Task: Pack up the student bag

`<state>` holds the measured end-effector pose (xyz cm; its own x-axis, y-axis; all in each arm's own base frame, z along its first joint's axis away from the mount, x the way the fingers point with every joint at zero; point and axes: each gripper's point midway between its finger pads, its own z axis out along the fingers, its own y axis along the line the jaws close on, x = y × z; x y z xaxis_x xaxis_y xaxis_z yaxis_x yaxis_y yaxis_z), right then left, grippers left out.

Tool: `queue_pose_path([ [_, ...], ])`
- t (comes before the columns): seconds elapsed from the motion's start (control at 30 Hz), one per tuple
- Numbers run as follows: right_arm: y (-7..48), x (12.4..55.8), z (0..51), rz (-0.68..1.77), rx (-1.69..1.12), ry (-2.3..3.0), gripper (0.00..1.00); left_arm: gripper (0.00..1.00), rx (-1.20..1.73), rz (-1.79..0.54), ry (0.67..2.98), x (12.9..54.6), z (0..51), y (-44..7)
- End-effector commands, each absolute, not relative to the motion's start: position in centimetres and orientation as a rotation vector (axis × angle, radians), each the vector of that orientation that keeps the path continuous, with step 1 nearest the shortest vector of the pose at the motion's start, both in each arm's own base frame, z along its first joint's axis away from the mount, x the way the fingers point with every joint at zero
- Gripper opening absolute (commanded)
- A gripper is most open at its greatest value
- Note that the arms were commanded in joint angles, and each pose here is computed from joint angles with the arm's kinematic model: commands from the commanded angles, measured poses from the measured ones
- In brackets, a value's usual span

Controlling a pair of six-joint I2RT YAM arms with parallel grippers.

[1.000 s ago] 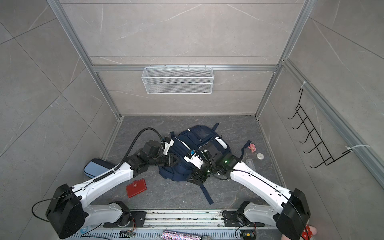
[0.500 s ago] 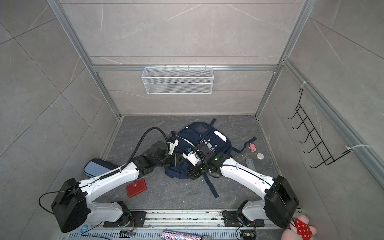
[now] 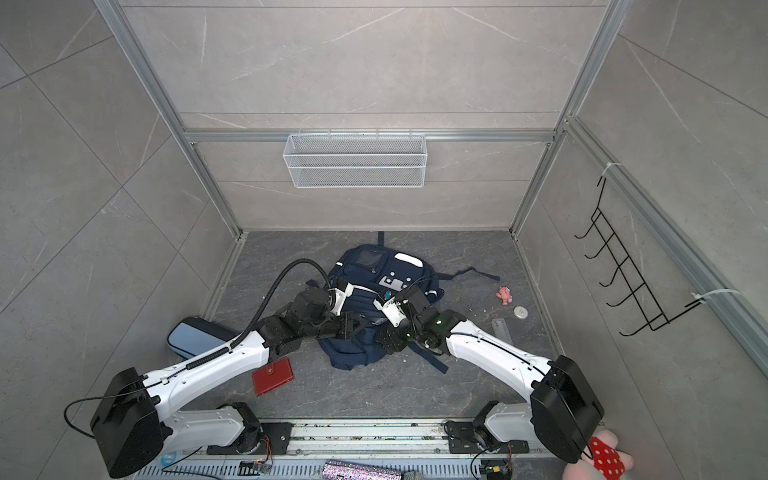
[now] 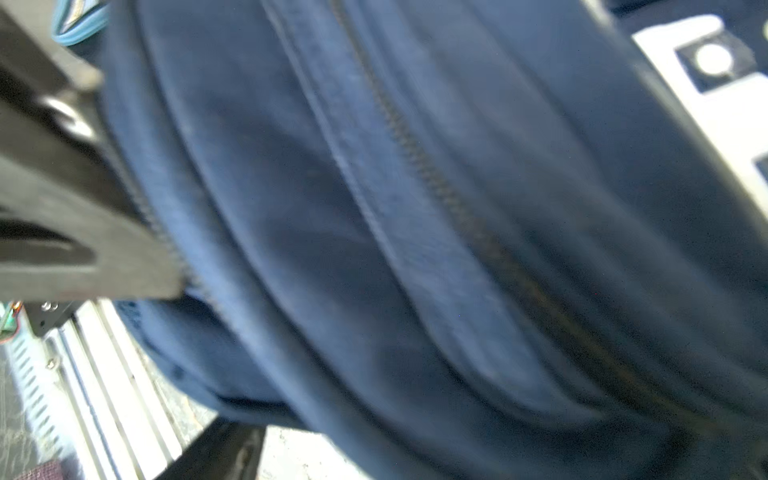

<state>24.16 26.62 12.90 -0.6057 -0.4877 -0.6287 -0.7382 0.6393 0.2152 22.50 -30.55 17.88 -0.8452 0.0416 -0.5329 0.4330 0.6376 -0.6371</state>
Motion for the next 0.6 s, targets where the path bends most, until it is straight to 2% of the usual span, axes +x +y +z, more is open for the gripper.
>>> queue_pose_path([
  [0.0,29.1,25.0,14.4,0.730,-1.024,2.206,0.79,0.00,0.556,-1.306,2.247,20.5,22.2,-33.2],
  [0.07,29.4,24.9,13.8,0.743,-1.056,2.214,0.75,0.00,0.562,-1.290,2.257,20.4,22.1,-33.1],
  [0.1,29.5,24.9,13.6,0.740,-1.070,2.223,0.67,0.00,0.557,-1.276,2.262,20.6,22.1,-32.9],
  [0.17,29.2,25.2,12.8,0.715,-1.069,2.262,0.50,0.00,0.535,-1.236,2.282,20.8,21.7,-32.3],
  [0.3,27.5,25.8,12.8,0.721,-0.990,2.281,0.05,0.00,0.417,-1.097,2.332,21.8,20.4,-29.6],
  [0.33,26.9,26.0,13.0,0.709,-0.971,2.280,0.00,0.00,0.375,-1.069,2.343,22.0,20.0,-28.7],
  [0.5,24.3,26.9,13.3,0.638,-0.887,2.299,0.00,0.00,0.223,-0.948,2.444,22.8,17.5,-24.4],
  [0.57,23.8,26.9,13.1,0.626,-0.883,2.307,0.00,0.05,0.192,-0.918,2.467,22.8,17.0,-23.3],
])
